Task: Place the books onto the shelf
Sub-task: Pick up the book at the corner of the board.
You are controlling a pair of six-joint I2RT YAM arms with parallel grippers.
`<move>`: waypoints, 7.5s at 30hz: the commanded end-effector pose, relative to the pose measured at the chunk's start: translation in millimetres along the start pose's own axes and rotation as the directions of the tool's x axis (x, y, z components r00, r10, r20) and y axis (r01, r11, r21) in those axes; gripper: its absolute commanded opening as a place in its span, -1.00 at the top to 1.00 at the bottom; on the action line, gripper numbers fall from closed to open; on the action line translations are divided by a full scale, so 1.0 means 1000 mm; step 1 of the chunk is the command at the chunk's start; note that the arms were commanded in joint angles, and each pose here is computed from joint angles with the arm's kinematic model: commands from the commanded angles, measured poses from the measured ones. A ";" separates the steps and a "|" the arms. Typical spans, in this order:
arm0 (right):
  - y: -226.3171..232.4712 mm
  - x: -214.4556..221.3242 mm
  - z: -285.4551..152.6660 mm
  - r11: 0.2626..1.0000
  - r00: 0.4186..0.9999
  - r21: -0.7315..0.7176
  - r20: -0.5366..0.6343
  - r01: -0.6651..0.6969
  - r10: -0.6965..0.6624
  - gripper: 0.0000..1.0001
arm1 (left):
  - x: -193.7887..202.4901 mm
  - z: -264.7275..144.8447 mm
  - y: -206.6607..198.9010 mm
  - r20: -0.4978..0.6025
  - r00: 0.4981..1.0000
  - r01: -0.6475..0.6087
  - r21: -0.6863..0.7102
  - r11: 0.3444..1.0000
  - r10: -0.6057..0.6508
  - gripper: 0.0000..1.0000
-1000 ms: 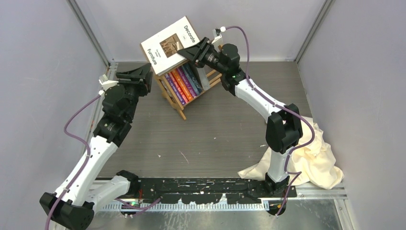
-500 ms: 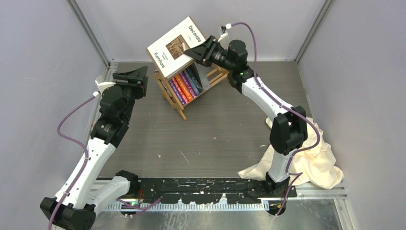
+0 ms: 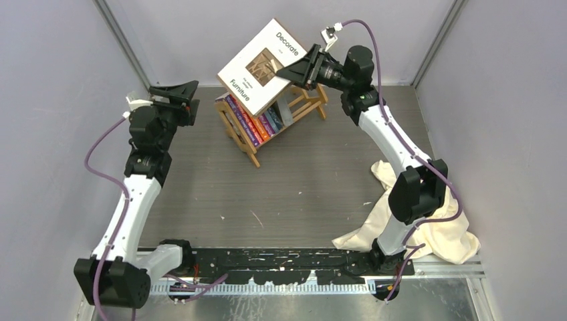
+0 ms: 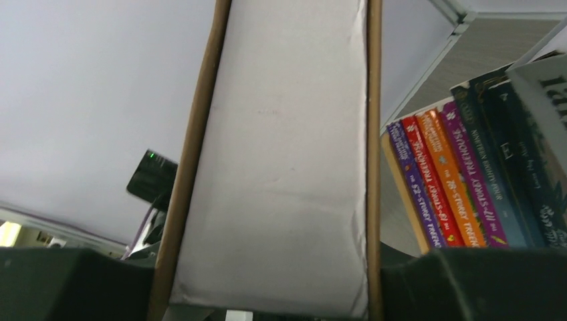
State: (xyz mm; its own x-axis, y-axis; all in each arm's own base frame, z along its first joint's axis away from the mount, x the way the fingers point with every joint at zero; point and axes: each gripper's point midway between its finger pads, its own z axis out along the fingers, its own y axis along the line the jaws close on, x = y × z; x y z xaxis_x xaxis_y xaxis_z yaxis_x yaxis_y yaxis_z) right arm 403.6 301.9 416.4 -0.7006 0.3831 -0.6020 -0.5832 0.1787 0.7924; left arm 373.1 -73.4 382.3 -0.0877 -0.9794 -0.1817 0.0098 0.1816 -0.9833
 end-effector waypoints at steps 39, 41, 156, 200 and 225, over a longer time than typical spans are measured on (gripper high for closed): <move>0.084 0.090 -0.077 0.999 0.960 -0.033 -0.282 -0.004 -0.006 0.16 | 0.115 -0.049 -0.074 -0.760 0.549 0.235 0.539 0.809 0.347 -0.56; 0.083 0.092 -0.076 1.000 0.956 -0.027 -0.293 -0.003 -0.005 0.17 | 0.118 -0.047 -0.066 -0.767 0.537 0.220 0.528 0.820 0.350 -0.58; 0.040 0.019 -0.120 0.248 0.622 0.743 -0.277 0.622 -0.732 -0.68 | 0.089 0.016 -0.061 -0.373 0.888 -0.252 0.093 0.963 0.269 1.00; 0.121 0.140 -0.006 -0.269 0.030 0.515 -0.501 0.814 -0.865 -0.95 | 0.090 0.003 -0.072 -0.271 0.898 -0.378 -0.068 0.923 0.347 1.00; 0.067 0.107 0.016 -0.258 0.109 0.535 -0.560 0.804 -0.821 -0.90 | 0.097 -0.001 -0.079 -0.285 0.883 -0.401 -0.048 0.915 0.372 1.00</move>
State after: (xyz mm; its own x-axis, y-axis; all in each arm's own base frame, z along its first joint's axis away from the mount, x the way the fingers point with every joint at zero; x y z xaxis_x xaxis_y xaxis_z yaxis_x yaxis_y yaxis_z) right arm 292.2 368.7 387.5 0.1641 -0.6809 -0.7137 -0.1913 0.6878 -0.7002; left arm 368.9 -186.1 400.6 -0.4176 -0.7546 -0.5062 -0.0914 0.5891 -0.8028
